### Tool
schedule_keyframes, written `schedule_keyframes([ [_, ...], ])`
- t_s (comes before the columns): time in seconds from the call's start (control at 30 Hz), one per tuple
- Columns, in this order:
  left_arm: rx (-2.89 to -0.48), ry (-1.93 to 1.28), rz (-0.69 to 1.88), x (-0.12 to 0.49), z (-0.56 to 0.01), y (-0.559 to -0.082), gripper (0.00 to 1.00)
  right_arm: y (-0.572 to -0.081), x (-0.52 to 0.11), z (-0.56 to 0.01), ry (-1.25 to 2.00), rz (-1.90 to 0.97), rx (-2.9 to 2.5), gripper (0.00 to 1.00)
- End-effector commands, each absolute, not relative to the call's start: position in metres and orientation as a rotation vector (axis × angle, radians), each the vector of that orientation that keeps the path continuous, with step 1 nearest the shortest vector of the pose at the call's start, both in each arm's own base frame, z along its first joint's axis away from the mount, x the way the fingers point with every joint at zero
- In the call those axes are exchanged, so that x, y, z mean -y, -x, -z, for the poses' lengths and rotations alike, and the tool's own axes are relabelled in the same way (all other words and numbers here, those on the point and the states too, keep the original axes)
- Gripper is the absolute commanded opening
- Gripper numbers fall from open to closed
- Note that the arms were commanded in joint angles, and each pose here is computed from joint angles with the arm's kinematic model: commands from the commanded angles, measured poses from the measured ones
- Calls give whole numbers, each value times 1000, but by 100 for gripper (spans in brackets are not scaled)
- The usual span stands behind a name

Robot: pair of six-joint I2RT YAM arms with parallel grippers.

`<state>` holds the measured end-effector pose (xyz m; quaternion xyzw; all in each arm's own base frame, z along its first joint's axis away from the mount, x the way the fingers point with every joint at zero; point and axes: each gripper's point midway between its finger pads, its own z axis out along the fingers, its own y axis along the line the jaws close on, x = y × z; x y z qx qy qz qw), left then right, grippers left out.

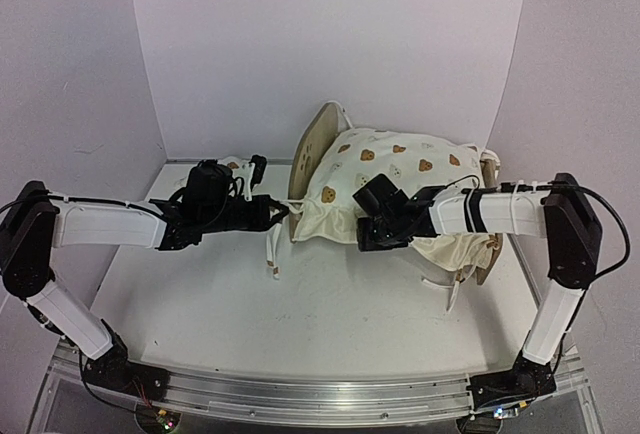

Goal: Set up the pet bed

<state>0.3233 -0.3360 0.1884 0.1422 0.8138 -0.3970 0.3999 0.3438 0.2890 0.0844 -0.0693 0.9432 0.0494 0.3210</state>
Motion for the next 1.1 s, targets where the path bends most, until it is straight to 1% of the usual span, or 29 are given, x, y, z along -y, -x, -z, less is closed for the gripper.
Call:
schedule_keyframes([
  [0.0, -1967, -363, 1024, 342, -221, -333, 0, -321, -315, -127, 188, -437, -2473, 0],
  [0.07, -1969, -362, 1020, 342, -221, -335, 0, -302, -323, -142, 234, -558, -2505, 0],
  [0.13, -1970, -365, 1019, 343, -220, -337, 0, -290, -320, -152, 234, -599, -2542, 0],
  [0.27, -1972, -371, 1010, 343, -218, -340, 0, -269, -327, -169, 212, -774, -2573, 0],
  [0.47, -1974, -356, 995, 339, -217, -345, 0, -268, -343, -191, 182, -926, -2525, 0],
  [0.5, -1975, -355, 993, 339, -217, -346, 0, -269, -347, -189, 187, -944, -2516, 4],
  [0.53, -1976, -354, 990, 339, -217, -346, 0, -270, -350, -184, 206, -947, -2514, 15],
  [0.57, -1978, -352, 986, 339, -216, -347, 0, -275, -351, -176, 250, -907, -2511, 30],
  [0.6, -1981, -350, 982, 339, -214, -348, 0, -282, -348, -167, 311, -814, -2505, 34],
  [0.63, -1983, -349, 980, 339, -213, -349, 0, -288, -333, -154, 380, -631, -2536, 44],
  [0.67, -1987, -349, 979, 339, -211, -350, 0, -295, -309, -142, 408, -397, -2571, 48],
  [0.7, -1992, -349, 980, 340, -210, -350, 0, -293, -283, -134, 435, -192, -2614, 55],
  [0.77, -1996, -346, 975, 339, -208, -350, 0, -285, -251, -134, 498, -9, -2629, 64],
  [0.9, -2008, -330, 945, 334, -202, -354, 0, -281, -224, -162, 461, 14, -2533, 85],
  [1.07, -2046, -307, 929, 332, -189, -356, 0, -327, -177, -195, 232, 21, -2448, 91],
])
